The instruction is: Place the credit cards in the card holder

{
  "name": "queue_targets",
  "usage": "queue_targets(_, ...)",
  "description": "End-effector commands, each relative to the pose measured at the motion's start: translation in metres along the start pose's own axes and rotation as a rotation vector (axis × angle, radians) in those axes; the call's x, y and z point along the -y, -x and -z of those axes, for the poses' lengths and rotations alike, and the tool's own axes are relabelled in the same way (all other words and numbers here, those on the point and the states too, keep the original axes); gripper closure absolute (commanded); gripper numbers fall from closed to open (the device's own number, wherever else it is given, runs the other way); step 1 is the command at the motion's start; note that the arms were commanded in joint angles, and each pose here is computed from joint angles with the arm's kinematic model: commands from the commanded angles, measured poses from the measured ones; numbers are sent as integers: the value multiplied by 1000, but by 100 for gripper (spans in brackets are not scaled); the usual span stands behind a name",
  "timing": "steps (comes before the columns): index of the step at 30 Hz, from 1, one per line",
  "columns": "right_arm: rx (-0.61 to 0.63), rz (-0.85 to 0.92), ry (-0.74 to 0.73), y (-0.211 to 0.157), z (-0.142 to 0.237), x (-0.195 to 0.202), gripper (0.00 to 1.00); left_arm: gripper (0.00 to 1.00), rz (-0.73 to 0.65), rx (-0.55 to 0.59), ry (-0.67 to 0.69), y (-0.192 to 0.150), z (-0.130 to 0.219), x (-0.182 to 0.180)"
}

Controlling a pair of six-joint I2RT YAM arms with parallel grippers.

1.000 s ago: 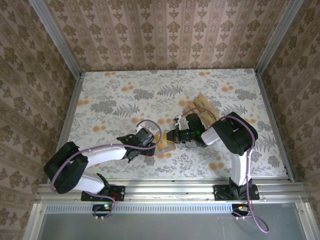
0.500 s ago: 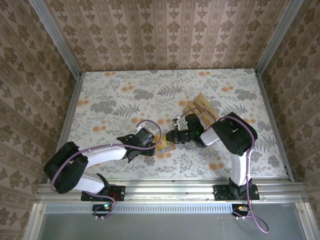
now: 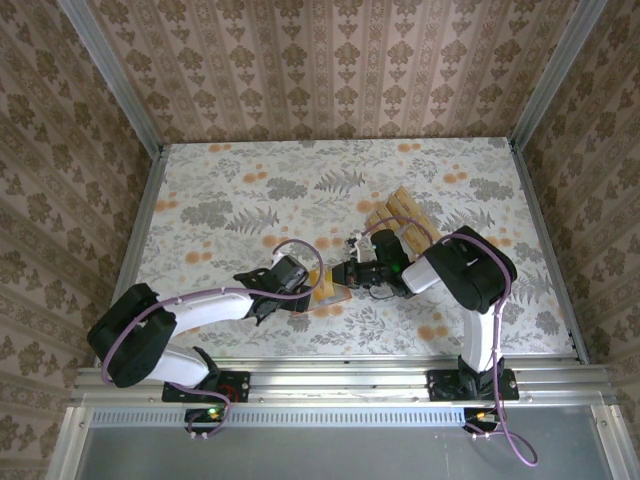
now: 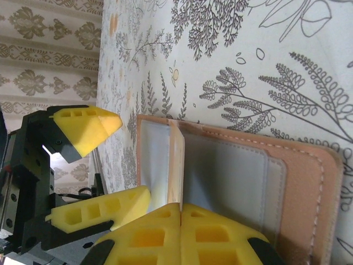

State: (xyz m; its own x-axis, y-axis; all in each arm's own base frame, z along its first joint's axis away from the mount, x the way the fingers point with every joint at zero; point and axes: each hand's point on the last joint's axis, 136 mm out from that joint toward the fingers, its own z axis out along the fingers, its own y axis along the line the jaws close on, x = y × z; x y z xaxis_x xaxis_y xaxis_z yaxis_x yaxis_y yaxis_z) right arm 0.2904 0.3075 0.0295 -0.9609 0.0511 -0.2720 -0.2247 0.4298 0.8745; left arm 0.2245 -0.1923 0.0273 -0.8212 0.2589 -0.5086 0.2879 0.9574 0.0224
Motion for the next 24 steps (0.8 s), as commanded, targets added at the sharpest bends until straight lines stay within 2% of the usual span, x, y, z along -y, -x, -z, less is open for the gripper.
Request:
queue_targets(1, -18, -63, -147, -19, 8, 38, 100, 0, -12, -23, 22, -9, 2, -5)
queue_targets(24, -76, -39, -142, -31, -4, 32, 100, 0, -11, -23, 24, -10, 0, -5)
